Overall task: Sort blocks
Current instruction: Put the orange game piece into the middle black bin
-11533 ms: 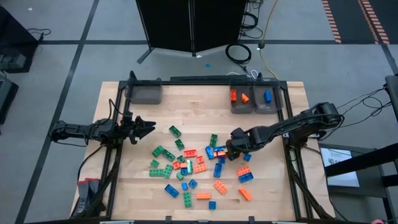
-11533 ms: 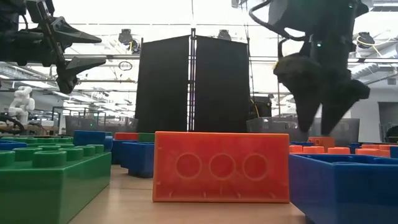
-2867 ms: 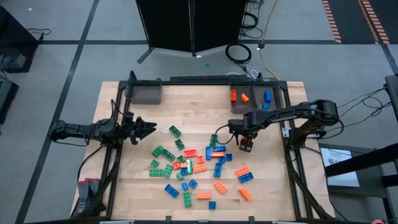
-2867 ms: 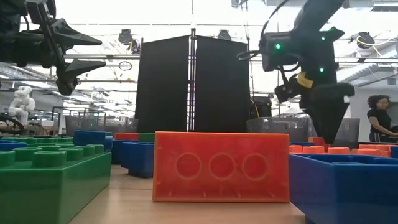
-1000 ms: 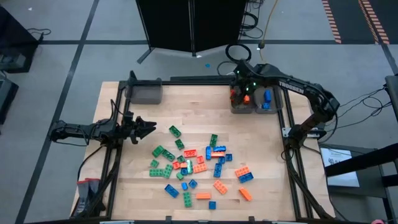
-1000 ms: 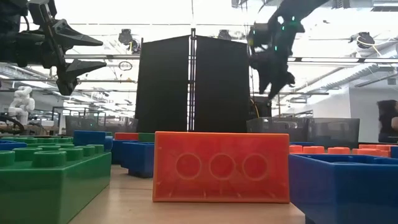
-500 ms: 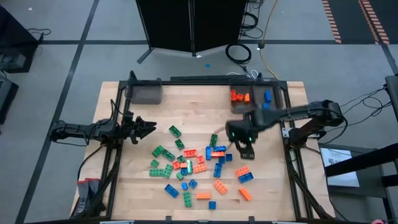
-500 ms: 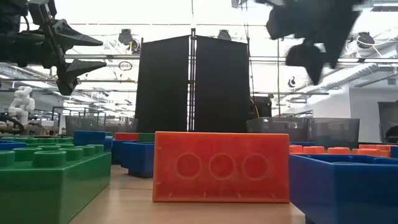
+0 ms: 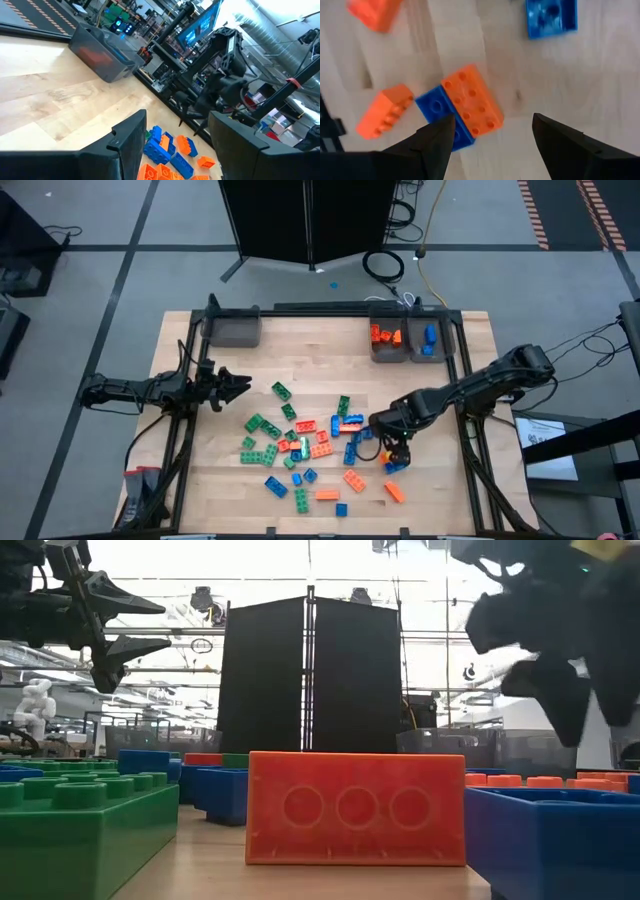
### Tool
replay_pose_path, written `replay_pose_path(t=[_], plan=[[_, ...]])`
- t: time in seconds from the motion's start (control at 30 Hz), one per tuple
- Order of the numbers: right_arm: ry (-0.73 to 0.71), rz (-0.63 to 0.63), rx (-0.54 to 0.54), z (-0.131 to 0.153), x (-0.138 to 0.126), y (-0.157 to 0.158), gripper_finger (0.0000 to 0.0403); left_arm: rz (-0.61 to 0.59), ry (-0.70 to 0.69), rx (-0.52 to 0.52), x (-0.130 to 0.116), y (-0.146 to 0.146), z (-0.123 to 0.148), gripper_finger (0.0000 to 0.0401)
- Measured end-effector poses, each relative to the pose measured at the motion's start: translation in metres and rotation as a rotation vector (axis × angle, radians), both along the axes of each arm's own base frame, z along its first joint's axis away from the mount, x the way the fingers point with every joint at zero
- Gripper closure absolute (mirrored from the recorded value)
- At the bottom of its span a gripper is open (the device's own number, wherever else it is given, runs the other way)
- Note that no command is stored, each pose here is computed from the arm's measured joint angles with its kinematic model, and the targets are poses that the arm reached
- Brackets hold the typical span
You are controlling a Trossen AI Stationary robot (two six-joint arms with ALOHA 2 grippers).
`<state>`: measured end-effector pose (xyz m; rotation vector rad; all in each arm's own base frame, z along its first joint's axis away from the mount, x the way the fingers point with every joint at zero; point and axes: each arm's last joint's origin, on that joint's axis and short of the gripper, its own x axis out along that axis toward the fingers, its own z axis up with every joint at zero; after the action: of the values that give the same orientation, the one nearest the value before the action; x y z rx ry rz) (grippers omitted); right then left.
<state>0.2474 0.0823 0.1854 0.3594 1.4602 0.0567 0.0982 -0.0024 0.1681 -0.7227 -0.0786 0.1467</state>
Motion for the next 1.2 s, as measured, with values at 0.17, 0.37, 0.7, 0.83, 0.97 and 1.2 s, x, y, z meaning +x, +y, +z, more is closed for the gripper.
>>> replay_pose_path(t=[0.17,0.37,0.7,0.83,0.97,1.2], plan=[[0.021,-0.028,-0.007,-0.011,-0.006,-0.001,0.0144,0.0,0.001,0.0,0.0,0.0,0.0,0.0186],[0.004,-0.085,-0.098,-0.017,-0.008,-0.004,0.0144,0.0,0.001,0.0,0.0,0.0,0.0,0.0186],[-0.044,-0.034,-0.086,-0.018,-0.006,0.004,0.0144,0.0,0.001,-0.006,0.0,0.0,0.0,0.0186],[-0.053,0.02,-0.09,-0.021,-0.006,0.011,0.0145,0.0,0.0,-0.006,0.0,0.0,0.0,0.0186],[-0.036,0.029,-0.098,-0.026,-0.006,0.014,0.0145,0.0,0.001,-0.006,0.0,0.0,0.0,0.0186],[0.01,0.011,-0.16,-0.04,-0.002,0.012,0.0145,0.003,0.007,-0.006,0.0,0.0,-0.001,0.0186]])
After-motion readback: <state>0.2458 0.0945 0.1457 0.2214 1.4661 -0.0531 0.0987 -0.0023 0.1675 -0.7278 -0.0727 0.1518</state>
